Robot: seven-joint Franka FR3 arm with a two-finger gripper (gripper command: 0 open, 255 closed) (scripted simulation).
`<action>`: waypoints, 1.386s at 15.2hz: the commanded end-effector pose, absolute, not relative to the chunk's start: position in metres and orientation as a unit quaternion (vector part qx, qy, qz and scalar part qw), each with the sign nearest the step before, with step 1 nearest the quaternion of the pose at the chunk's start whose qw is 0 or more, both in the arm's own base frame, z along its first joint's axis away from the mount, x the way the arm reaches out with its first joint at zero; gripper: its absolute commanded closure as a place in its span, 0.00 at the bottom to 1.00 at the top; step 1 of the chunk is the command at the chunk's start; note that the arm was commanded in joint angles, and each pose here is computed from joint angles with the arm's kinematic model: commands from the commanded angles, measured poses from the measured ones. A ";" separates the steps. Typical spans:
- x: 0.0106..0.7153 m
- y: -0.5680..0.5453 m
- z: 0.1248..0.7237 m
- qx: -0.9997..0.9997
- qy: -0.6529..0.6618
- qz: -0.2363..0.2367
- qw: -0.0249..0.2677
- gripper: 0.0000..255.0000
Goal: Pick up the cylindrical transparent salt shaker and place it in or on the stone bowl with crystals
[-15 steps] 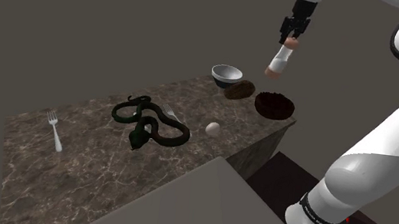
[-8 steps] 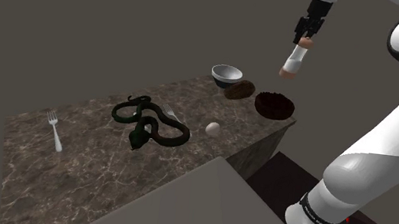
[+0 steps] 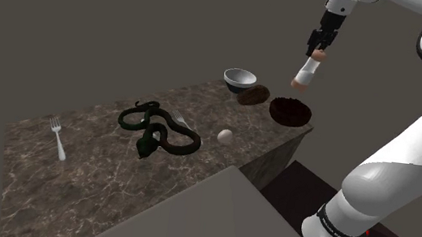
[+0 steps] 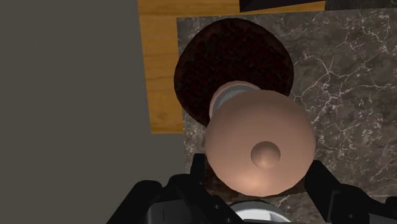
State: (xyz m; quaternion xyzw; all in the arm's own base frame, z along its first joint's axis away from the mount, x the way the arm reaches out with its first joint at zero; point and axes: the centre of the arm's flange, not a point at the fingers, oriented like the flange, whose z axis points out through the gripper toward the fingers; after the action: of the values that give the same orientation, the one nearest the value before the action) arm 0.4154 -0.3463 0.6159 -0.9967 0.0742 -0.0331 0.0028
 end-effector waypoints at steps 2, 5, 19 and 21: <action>0.414 -0.346 0.599 -0.997 0.074 -0.033 0.003 1.00; 0.414 -0.346 0.583 -0.997 0.074 -0.033 0.003 1.00; 0.414 -0.346 0.526 -0.997 0.074 -0.033 0.003 1.00; 0.414 -0.346 0.526 -0.997 0.074 -0.033 0.003 1.00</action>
State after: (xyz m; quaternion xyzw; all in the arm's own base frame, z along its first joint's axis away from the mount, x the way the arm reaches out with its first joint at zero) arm 0.4142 -0.3458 0.5265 -0.9967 0.0742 -0.0333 0.0026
